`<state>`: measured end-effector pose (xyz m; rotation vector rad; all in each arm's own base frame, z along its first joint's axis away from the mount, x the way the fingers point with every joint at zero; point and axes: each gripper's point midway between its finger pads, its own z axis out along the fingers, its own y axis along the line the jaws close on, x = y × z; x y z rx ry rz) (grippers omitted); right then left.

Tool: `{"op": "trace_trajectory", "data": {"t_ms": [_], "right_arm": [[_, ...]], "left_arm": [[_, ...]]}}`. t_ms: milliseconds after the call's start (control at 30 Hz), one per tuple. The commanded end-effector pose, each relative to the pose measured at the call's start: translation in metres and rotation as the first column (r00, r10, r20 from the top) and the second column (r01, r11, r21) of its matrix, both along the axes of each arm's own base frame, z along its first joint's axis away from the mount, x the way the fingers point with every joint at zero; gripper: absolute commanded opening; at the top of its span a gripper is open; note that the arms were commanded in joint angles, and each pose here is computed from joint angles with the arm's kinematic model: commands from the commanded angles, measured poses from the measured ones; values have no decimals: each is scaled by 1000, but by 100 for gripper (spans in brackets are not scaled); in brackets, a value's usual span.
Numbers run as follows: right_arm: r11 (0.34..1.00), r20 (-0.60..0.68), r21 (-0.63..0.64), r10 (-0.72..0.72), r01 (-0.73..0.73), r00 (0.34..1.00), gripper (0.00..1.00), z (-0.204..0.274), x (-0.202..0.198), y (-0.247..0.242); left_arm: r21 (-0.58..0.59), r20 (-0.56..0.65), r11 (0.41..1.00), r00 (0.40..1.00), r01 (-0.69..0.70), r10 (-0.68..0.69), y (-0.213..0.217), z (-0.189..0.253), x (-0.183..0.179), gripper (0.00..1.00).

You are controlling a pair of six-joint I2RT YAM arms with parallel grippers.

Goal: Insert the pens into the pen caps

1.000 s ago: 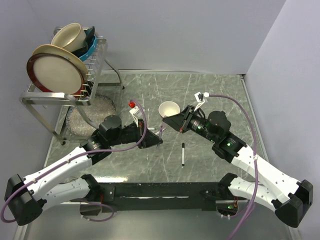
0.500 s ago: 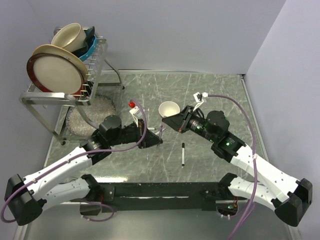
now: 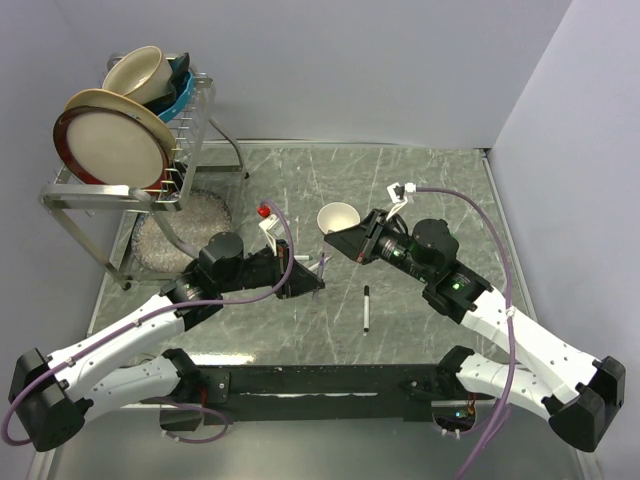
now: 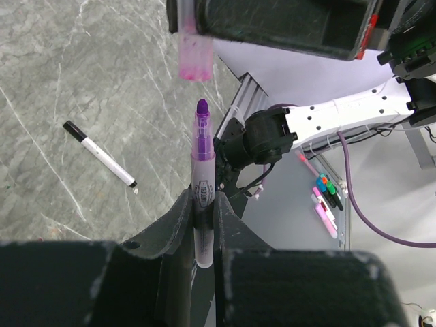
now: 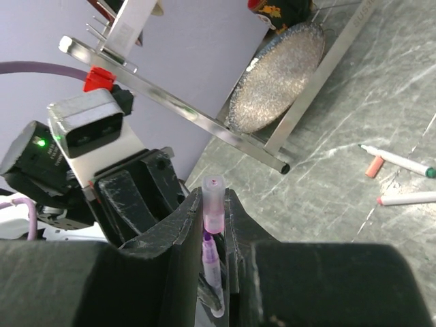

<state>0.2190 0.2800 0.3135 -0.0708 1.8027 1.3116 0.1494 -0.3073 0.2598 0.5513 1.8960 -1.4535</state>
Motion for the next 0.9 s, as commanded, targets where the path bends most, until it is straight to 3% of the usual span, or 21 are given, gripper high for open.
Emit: {"op": "trace_trajectory", "data": {"t_ms": [0,433,867], "right_arm": [[999,73,41,0,-3,997,0,32,-2,0],[999,30,27,46,-47,998,0,10,-14,5],[994,-4,-83,76,-76,997,0,-34,-41,1]], "left_arm": [[-41,55,999,998,7,-5,-1,14,-1,1],[-40,54,999,999,7,-5,-3,14,1,1],[-28,52,999,998,-40,42,2,14,6,1]]}}
